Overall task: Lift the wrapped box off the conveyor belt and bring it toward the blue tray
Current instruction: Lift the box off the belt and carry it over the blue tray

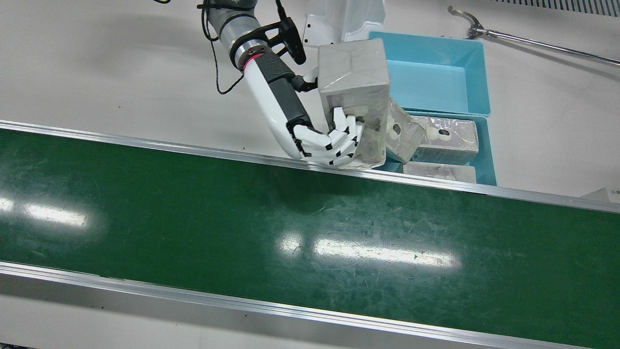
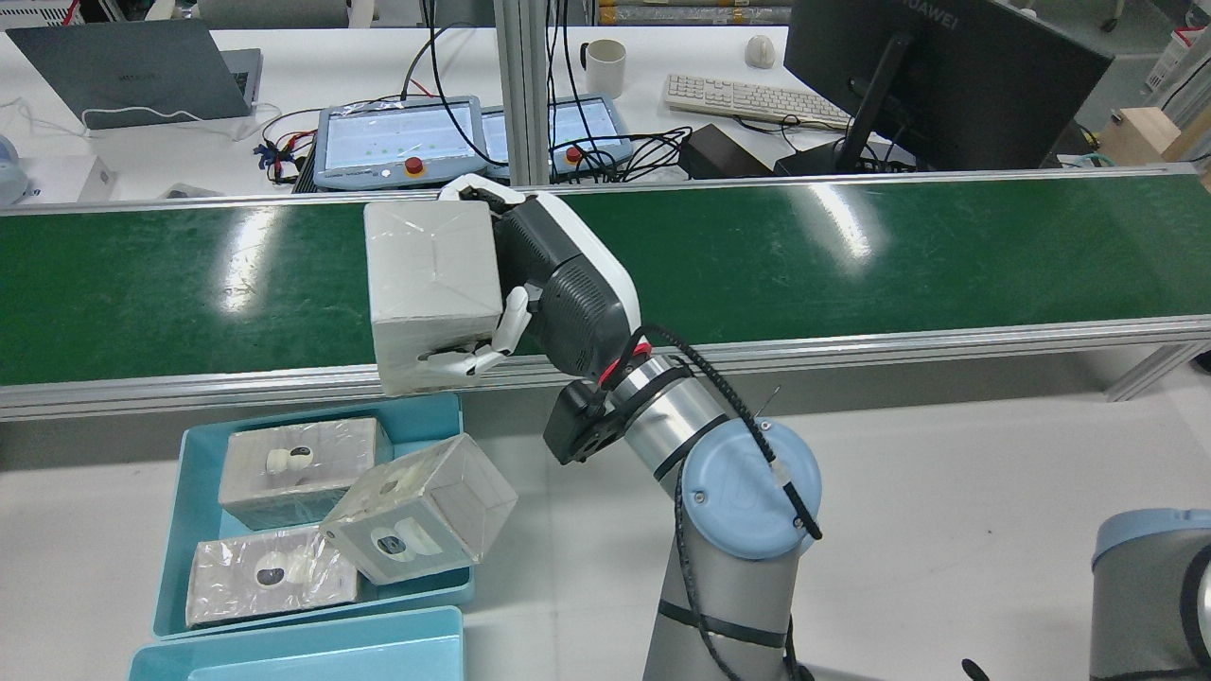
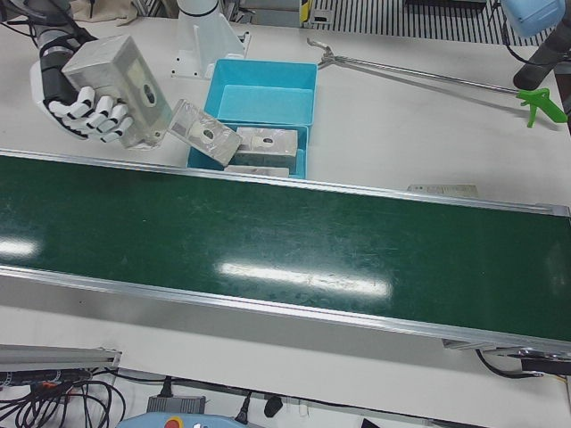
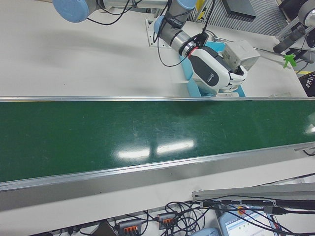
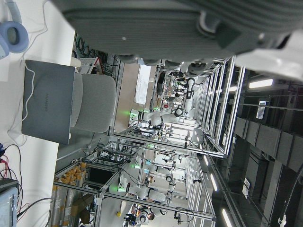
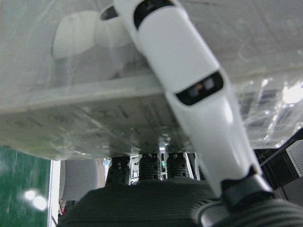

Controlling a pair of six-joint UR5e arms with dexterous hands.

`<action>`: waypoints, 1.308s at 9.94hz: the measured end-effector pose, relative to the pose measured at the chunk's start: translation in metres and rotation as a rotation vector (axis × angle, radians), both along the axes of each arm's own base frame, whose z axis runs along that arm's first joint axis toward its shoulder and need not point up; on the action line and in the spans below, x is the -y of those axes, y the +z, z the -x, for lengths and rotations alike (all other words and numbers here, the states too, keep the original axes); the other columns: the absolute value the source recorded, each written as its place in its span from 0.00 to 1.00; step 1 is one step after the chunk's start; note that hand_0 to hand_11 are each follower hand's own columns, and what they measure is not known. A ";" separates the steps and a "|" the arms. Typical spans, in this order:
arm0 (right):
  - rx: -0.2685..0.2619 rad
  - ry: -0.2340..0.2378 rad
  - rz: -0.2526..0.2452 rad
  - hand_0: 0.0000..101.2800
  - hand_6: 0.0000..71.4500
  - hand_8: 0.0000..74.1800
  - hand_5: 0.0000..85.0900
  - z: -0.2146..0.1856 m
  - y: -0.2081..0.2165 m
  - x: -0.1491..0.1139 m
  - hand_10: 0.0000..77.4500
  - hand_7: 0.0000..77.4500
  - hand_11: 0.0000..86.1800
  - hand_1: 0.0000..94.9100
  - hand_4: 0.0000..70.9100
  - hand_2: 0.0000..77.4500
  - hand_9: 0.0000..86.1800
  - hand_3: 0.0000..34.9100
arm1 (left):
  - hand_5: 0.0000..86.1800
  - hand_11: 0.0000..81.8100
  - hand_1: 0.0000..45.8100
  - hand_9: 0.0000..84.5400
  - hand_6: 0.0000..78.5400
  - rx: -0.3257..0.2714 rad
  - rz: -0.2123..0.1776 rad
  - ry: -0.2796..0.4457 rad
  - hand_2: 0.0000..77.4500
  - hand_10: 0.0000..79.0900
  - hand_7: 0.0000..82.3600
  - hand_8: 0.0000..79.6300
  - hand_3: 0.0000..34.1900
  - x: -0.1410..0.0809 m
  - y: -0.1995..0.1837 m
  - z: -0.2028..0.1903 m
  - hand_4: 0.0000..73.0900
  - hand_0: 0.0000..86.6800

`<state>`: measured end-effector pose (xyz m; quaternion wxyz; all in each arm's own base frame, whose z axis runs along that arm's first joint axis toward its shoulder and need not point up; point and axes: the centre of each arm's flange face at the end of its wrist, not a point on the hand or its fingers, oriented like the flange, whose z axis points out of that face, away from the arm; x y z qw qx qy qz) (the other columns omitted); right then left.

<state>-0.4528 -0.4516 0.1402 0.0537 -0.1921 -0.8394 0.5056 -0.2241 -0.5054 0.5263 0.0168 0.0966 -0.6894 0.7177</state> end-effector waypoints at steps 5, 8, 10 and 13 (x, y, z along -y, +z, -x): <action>0.005 0.003 -0.029 0.53 0.57 0.76 0.82 0.107 -0.001 -0.039 0.50 0.70 0.60 0.01 0.46 0.51 0.53 0.10 | 0.01 0.00 0.00 0.00 0.00 0.000 0.000 0.000 0.01 0.00 0.01 0.01 0.00 0.000 0.000 0.000 0.00 0.00; -0.004 -0.034 -0.049 0.53 0.49 0.50 0.75 0.129 -0.001 -0.046 0.42 0.66 0.59 0.02 0.41 0.51 0.50 0.10 | 0.01 0.00 0.00 0.00 0.00 0.000 0.000 0.000 0.01 0.01 0.01 0.01 0.00 0.000 0.000 0.000 0.00 0.00; -0.005 -0.045 -0.056 0.53 0.27 0.20 0.51 0.134 -0.004 -0.049 0.17 0.50 0.45 0.24 0.32 0.31 0.25 0.10 | 0.01 0.00 0.00 0.00 0.00 0.000 0.000 0.000 0.01 0.01 0.01 0.01 0.00 0.000 0.000 0.000 0.00 0.00; -0.005 -0.070 -0.072 0.60 0.13 0.01 0.31 0.134 -0.002 -0.053 0.00 0.34 0.02 0.16 0.29 0.11 0.04 0.22 | 0.01 0.01 0.00 0.00 0.00 0.000 0.000 0.000 0.01 0.00 0.01 0.01 0.00 0.000 0.000 0.000 0.00 0.00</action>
